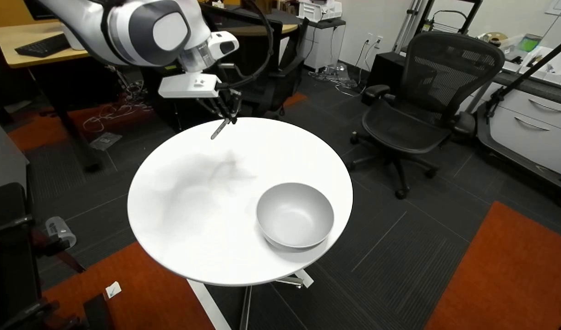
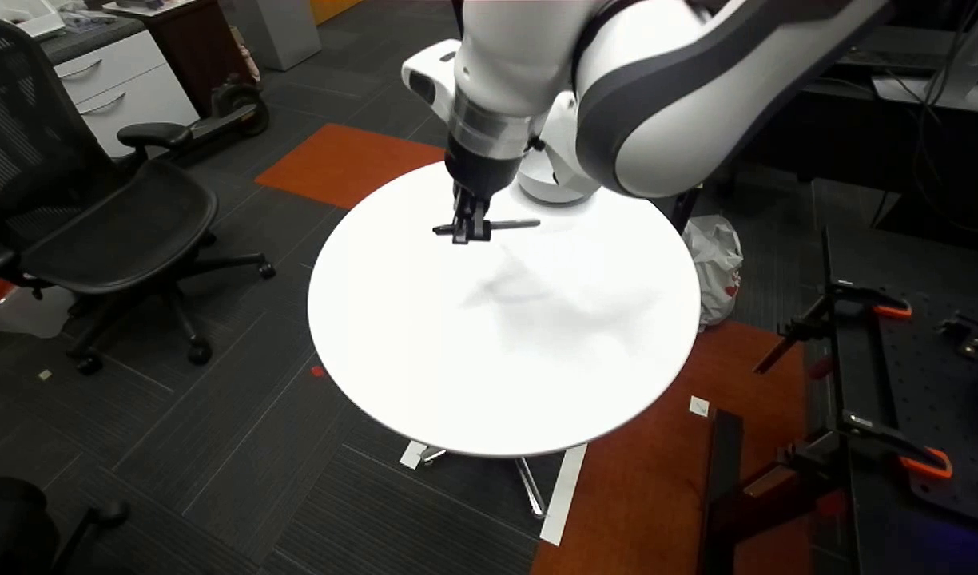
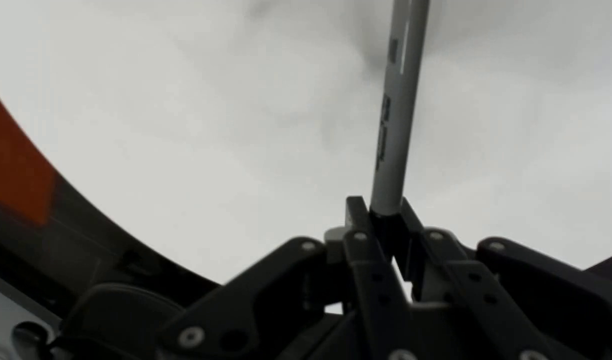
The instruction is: Take the pen out of the bowl and put it on the table
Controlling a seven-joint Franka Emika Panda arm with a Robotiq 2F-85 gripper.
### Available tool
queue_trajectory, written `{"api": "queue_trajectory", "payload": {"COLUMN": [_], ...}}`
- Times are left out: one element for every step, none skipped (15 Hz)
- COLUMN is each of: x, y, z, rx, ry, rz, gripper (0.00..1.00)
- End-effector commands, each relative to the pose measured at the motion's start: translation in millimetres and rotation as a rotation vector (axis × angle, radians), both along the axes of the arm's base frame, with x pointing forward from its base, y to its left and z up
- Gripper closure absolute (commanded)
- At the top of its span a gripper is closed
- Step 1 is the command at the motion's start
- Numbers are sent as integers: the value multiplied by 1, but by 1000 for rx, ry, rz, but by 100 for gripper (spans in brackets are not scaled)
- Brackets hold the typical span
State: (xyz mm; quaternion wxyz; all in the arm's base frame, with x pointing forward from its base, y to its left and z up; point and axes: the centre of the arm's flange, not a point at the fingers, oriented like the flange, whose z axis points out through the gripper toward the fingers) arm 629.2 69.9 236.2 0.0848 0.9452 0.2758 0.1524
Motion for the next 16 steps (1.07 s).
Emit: {"api": "queue_trajectory", "payload": {"x": [6, 7, 6, 6, 7, 8, 8, 9, 10, 12, 12, 13, 14, 15, 16, 17], "y": [17, 21, 23, 24, 24, 23, 22, 20, 18, 17, 15, 14, 13, 12, 13, 13], "z": [-33, -41, -48, -55, -61, -65, -68, -68, -70, -72, -71, -72, -72, -73, -73, -74], "rx": [39, 51, 61, 71, 76, 82, 83, 82, 86, 87, 92, 93, 97, 98, 103, 106], "ry": [18, 23, 30, 36, 38, 41, 47, 52, 55, 55, 55, 57, 56, 56, 57, 57], "rz": [136, 163, 188, 211, 227, 243, 256, 267, 275, 279, 283, 288, 287, 290, 290, 289], "gripper": [96, 96, 96, 96, 96, 96, 96, 60, 59, 53, 45, 37, 30, 21, 15, 6]}}
